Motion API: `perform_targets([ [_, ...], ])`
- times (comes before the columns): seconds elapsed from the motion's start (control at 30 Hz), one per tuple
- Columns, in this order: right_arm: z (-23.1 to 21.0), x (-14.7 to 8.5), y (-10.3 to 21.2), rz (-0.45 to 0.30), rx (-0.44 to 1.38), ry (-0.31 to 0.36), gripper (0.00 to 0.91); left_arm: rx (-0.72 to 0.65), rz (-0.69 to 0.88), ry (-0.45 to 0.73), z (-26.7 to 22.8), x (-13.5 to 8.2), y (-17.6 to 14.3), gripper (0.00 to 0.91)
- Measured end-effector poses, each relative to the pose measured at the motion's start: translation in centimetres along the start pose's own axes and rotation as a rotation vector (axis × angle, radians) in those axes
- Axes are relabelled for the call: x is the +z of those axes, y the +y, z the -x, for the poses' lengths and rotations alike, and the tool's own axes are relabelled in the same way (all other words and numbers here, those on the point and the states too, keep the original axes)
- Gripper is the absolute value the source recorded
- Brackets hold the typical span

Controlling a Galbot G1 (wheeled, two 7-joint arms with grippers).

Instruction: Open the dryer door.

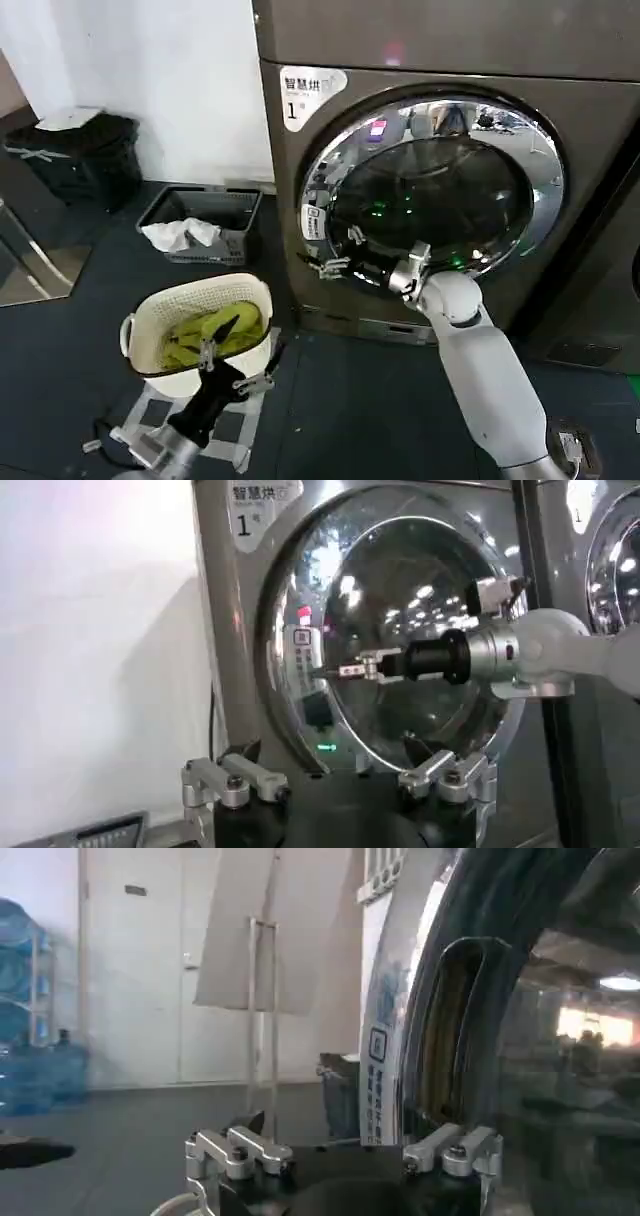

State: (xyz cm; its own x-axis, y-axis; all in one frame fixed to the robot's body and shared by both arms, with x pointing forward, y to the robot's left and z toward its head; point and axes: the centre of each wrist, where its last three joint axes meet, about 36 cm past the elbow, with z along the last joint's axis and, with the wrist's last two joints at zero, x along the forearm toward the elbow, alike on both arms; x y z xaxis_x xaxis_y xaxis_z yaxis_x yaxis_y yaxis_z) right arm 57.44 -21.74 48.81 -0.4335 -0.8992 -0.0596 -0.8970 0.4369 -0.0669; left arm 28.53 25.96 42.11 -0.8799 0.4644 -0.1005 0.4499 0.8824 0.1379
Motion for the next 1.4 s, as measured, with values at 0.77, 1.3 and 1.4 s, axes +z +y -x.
perform_targets([
  [0.77, -4.2, 0.3, 2.3, 0.007, -0.082, 0.018, 0.907, -0.009, -0.012, -0.009, 0.1, -0.2, 0.5, 0.907],
  [1.3, -5.5, 0.6, 3.9, 0.031, -0.175, 0.013, 0.907, -0.009, -0.014, -0.011, 0.0, -0.3, 0.5, 0.907],
  [1.4, -5.8, 0.6, 4.1, 0.035, -0.196, 0.008, 0.907, -0.01, -0.014, -0.014, -0.1, -0.5, 0.5, 0.907],
])
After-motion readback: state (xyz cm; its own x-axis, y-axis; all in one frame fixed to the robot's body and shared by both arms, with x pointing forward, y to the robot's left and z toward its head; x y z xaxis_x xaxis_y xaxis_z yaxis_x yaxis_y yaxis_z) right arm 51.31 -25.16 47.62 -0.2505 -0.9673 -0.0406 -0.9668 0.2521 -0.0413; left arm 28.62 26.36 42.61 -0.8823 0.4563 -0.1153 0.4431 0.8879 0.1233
